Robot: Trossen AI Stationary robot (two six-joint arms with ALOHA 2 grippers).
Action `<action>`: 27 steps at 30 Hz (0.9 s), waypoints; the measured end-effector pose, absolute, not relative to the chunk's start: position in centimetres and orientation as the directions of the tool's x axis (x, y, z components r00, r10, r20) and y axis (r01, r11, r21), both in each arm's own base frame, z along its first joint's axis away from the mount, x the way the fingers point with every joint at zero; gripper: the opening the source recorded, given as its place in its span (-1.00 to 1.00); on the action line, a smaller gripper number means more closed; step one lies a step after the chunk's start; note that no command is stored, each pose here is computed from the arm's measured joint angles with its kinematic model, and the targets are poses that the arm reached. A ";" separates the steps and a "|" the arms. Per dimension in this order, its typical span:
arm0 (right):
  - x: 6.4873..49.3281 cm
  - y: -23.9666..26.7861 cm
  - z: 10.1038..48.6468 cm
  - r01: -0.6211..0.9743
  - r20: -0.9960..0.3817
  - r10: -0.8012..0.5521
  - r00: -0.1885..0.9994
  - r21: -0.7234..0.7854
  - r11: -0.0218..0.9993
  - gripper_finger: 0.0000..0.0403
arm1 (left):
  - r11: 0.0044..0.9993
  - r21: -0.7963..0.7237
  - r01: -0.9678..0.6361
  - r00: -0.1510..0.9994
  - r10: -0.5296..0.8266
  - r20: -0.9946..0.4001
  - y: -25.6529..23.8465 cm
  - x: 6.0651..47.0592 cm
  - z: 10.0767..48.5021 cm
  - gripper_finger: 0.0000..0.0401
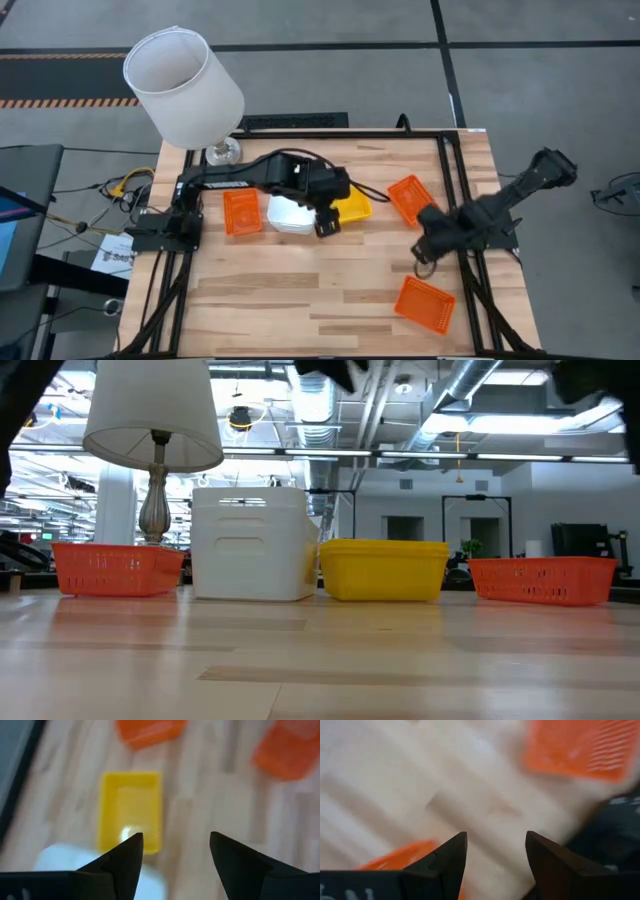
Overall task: Stack baskets by color
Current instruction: Stack the bottom orange bin on top of the top right orange bin
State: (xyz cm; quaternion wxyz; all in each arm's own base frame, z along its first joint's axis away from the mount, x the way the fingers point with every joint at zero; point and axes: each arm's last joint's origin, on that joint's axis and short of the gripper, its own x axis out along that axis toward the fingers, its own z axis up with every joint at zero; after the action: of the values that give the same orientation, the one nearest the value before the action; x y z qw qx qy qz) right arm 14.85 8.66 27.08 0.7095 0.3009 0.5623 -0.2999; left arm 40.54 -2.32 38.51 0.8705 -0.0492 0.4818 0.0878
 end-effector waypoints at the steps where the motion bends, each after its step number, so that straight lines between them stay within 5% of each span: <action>1: 14.7 9.3 27.0 0.757 -0.976 -0.065 0.208 0.118 0.643 0.12 | 0.983 -0.027 -0.180 0.542 0.076 -0.837 -2.7 40.7 38.7 0.09; 17: 9.3 17.1 26.2 0.801 -0.973 0.114 0.200 0.229 0.553 0.12 | 0.994 -0.101 0.042 0.861 -0.088 -0.501 -6.7 46.0 38.0 0.09; 27: 8.8 20.7 24.5 0.879 -0.970 0.240 0.051 0.157 0.449 0.07 | 0.961 -0.218 0.172 0.800 -0.266 -0.539 -7.8 45.4 37.1 0.09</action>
State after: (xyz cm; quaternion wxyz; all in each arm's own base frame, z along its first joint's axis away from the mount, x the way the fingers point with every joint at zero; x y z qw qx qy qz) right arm 8.76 20.68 24.51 0.5727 0.4442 0.6298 -0.2792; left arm 45.42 -7.76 37.13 0.9452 -0.0794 0.2946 -0.1159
